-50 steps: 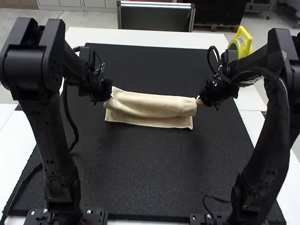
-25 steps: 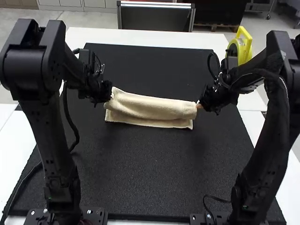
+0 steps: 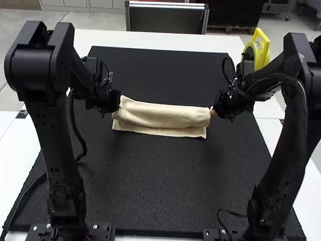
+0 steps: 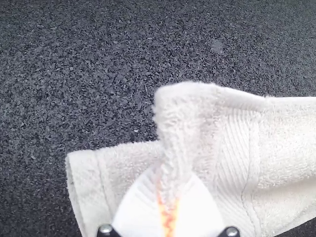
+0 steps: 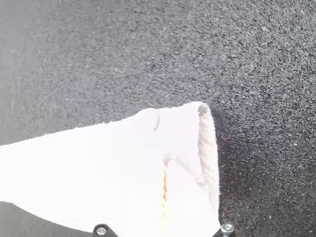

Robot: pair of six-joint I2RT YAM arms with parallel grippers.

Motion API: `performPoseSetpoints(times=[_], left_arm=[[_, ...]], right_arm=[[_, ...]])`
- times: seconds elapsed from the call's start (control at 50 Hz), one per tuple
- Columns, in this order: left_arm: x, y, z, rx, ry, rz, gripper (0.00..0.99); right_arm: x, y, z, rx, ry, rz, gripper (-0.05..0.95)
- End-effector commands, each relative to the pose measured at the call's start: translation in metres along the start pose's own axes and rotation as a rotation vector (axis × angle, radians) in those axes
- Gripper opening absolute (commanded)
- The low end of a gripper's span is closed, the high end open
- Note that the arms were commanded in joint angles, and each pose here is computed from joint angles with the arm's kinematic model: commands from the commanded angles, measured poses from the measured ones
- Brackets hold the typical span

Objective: Fold the towel.

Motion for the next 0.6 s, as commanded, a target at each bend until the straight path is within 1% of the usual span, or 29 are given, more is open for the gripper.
performPoseSetpoints(times=[0.0, 0.12, 0.42, 0.58], left_arm=[[-0.001, 0.011, -0.002, 0.026, -0.004, 0.004, 0.023], [-0.002, 0.015, -0.005, 0.030, -0.004, 0.007, 0.023], [-0.005, 0.034, -0.011, 0.054, 0.001, 0.029, 0.023], [-0.015, 0.038, -0.014, 0.058, 0.027, 0.031, 0.023]], right_arm=[[-0.002, -0.016, -0.007, -0.053, 0.001, -0.010, -0.02], [-0.006, -0.019, -0.015, -0.057, 0.013, -0.006, -0.02], [-0.021, -0.019, -0.033, -0.059, 0.062, 0.007, -0.02], [-0.032, -0.022, -0.040, -0.065, 0.090, 0.006, -0.02]])
Point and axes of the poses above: each hand's point on the last joint's axis, 136 mm out from that joint toward the fingers, its own z axis back along the fingers, its own y axis along the line the jaws close on, x = y × z, the point moved 3 cm from there along z, back along the fingers, and after that the axes turned 2 degrees about z, right-handed, at the moved point
